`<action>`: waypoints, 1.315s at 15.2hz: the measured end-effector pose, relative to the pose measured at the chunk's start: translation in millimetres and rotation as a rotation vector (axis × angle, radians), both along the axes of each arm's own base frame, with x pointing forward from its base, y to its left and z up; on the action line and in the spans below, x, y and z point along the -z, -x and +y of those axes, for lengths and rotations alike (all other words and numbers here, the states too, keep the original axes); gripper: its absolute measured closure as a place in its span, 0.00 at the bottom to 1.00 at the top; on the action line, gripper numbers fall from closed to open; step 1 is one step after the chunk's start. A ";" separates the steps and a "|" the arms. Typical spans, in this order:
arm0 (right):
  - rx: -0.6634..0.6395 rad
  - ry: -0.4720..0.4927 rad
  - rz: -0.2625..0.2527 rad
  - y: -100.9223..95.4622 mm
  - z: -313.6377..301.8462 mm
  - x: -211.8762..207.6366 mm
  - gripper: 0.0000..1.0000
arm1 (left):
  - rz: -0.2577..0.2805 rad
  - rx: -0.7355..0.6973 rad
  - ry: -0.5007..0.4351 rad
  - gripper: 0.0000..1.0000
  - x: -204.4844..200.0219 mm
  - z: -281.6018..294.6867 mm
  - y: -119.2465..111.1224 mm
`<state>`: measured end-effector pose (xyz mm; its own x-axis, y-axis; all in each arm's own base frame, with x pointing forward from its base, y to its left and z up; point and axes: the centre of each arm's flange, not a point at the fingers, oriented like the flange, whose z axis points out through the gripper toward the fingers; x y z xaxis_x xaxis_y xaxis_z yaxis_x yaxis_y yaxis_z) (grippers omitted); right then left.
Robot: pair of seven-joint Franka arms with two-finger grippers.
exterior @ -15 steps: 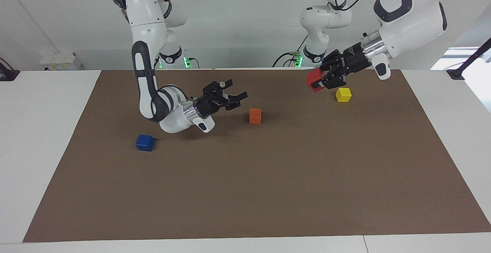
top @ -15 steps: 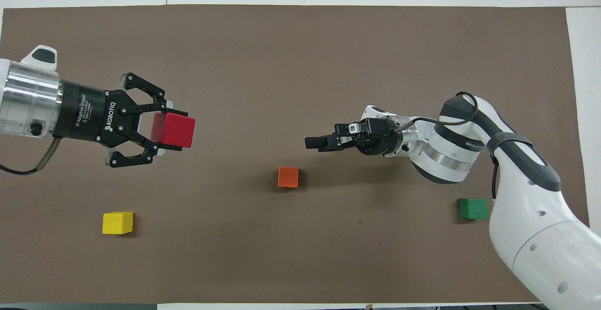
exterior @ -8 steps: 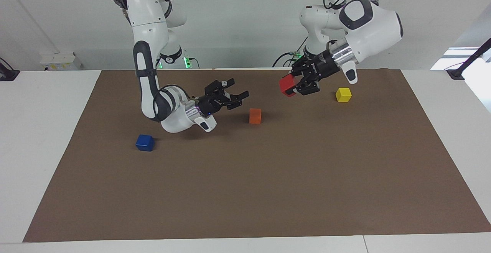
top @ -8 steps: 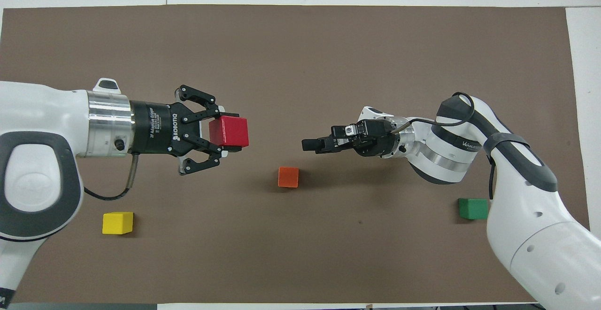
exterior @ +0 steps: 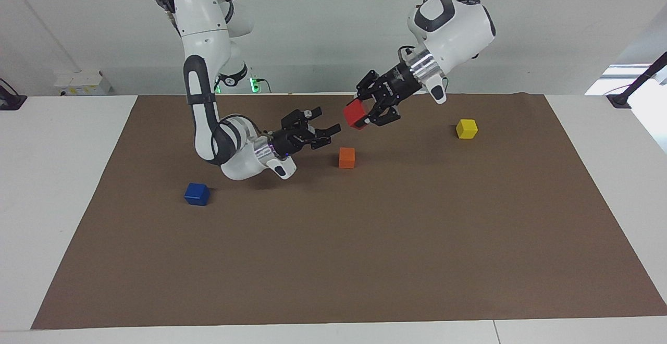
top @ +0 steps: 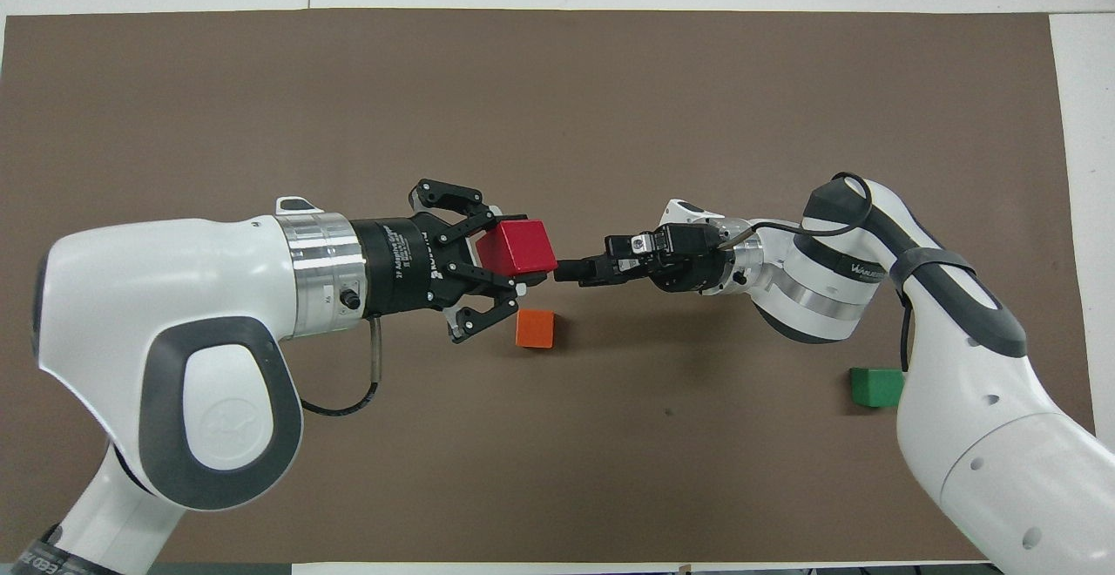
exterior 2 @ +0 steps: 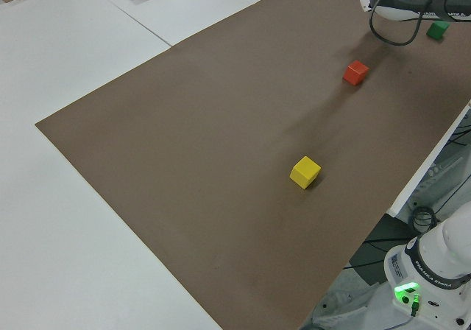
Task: Transfer red block to right arm and stack on blue block
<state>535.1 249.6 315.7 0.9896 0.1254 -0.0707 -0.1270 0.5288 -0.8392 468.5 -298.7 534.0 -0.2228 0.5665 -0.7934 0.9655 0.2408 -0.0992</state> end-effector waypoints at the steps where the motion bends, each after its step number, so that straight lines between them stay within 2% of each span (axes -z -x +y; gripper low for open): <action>1: 0.001 0.001 -0.002 0.1 0.5 0.1 0.00 | -0.011 -0.009 0.012 0.45 0.4 -11.4 6.6; 5: 0.004 0.002 -0.003 -0.1 0.4 0.3 0.00 | -0.023 -0.037 0.035 0.45 4.3 -33.5 22.3; 11: 0.004 0.002 -0.004 -0.1 0.4 0.3 0.00 | -0.009 -0.070 0.028 0.45 18.6 -29.9 21.6; 14: 0.007 0.006 -0.004 -0.4 0.3 0.8 0.00 | -0.023 -0.093 0.021 0.45 25.6 -38.0 23.7; 15: 0.010 0.010 -0.002 -0.8 0.2 1.6 0.07 | -0.025 -0.100 0.022 0.45 27.9 -42.2 25.4; 16: 0.012 0.015 -0.001 -1.0 0.4 2.3 0.11 | -0.026 -0.106 0.023 0.45 30.1 -45.0 26.3; 18: 0.016 0.017 -0.006 -0.8 1.3 2.7 0.10 | -0.027 -0.113 0.022 0.45 32.3 -46.8 26.4; 19: 0.021 0.018 -0.012 -0.8 1.5 3.0 0.15 | -0.029 -0.116 0.022 0.45 32.4 -46.4 25.9; 20: 0.024 0.020 -0.015 -0.9 1.6 3.5 0.26 | -0.031 -0.119 0.022 0.45 32.3 -46.2 25.7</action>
